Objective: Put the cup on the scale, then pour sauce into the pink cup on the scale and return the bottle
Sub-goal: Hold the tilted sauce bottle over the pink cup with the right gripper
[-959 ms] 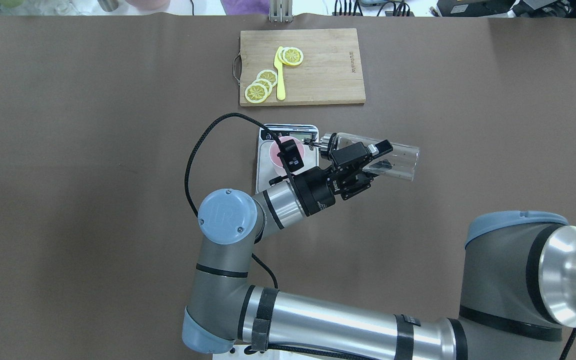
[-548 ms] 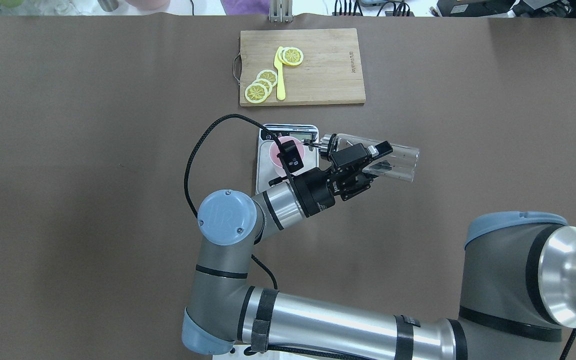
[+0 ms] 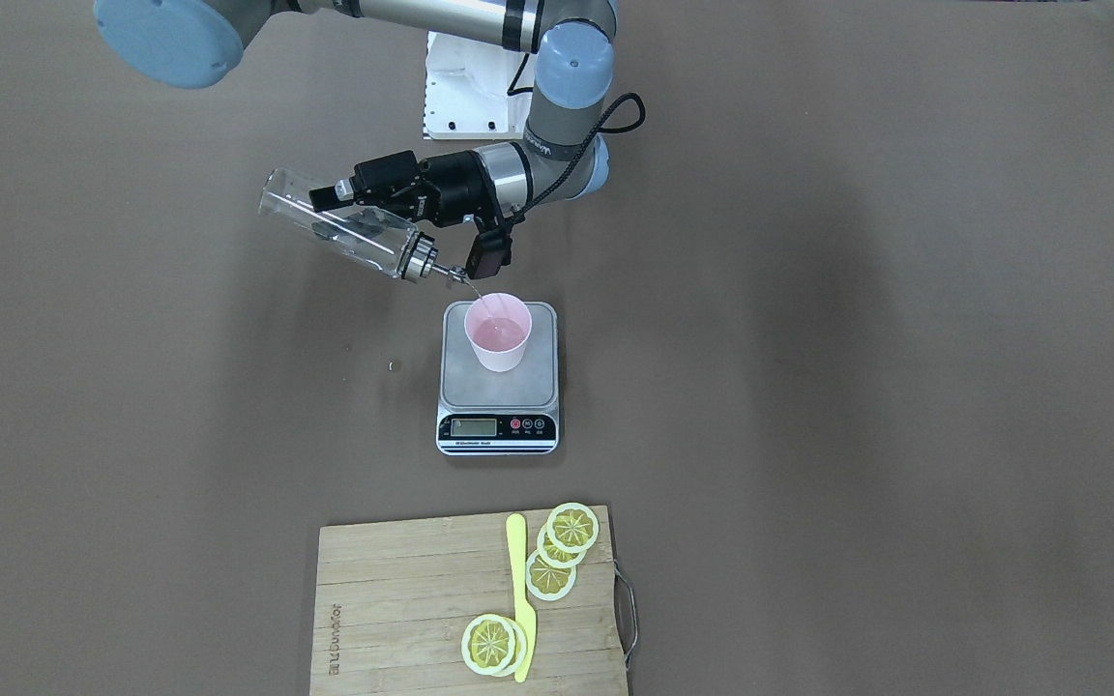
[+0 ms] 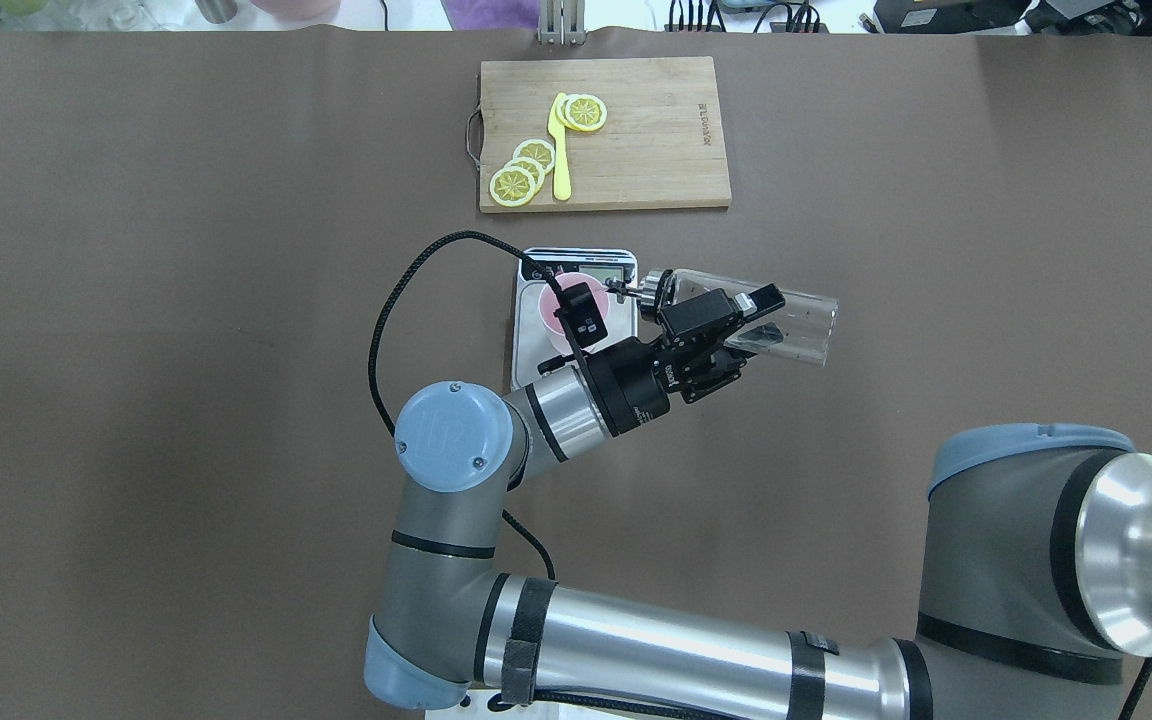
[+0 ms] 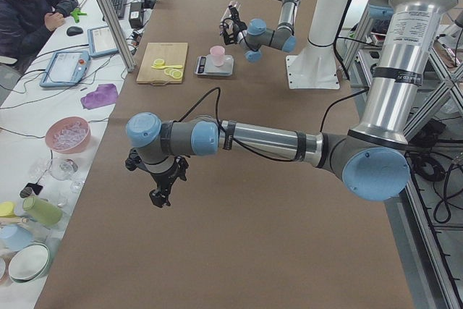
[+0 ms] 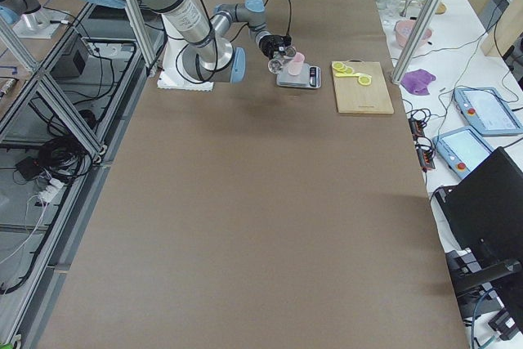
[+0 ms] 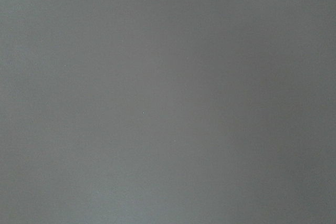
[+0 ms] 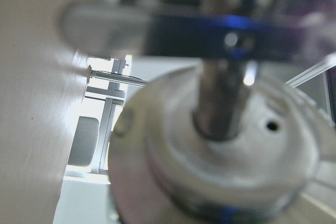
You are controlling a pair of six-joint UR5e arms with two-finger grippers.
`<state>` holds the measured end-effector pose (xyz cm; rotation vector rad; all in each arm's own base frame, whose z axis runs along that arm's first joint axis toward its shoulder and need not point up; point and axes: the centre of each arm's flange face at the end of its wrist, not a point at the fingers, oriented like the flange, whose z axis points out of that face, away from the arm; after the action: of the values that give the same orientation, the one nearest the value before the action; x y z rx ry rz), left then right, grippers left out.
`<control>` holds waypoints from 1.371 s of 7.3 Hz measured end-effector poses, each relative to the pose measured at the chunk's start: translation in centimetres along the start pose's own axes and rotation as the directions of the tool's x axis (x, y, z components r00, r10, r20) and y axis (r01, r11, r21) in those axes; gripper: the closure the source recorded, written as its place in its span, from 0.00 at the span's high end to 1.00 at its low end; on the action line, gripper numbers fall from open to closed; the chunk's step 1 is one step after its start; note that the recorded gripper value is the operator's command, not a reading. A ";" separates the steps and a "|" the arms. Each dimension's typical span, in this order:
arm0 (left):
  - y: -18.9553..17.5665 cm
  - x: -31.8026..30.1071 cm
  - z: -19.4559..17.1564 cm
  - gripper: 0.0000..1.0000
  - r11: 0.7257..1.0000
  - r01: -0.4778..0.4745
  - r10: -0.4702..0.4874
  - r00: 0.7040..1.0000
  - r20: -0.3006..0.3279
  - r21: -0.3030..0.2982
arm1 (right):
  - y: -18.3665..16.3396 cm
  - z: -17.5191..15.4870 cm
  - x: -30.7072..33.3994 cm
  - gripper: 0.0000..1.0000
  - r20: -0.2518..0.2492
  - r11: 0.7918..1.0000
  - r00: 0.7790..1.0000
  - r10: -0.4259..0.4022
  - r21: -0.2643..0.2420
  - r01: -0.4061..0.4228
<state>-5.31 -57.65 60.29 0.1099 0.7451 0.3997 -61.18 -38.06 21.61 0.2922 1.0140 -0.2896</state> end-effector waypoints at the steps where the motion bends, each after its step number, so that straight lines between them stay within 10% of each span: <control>1: 0.0 0.0 0.0 0.98 1.000 -0.001 0.001 1.000 0.000 0.001 | 0.0 -0.1 0.1 0.00 0.000 1.000 1.000 0.002 0.000 -0.002; 10: -0.1 0.3 -0.4 0.98 1.000 -0.005 0.005 1.000 0.001 0.008 | 0.0 -0.4 0.1 0.00 0.006 0.999 0.999 0.044 -0.007 -0.044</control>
<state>-5.37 -57.64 59.75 0.1190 0.7458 0.4015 -61.46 -37.94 21.31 0.3073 1.0009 -0.2471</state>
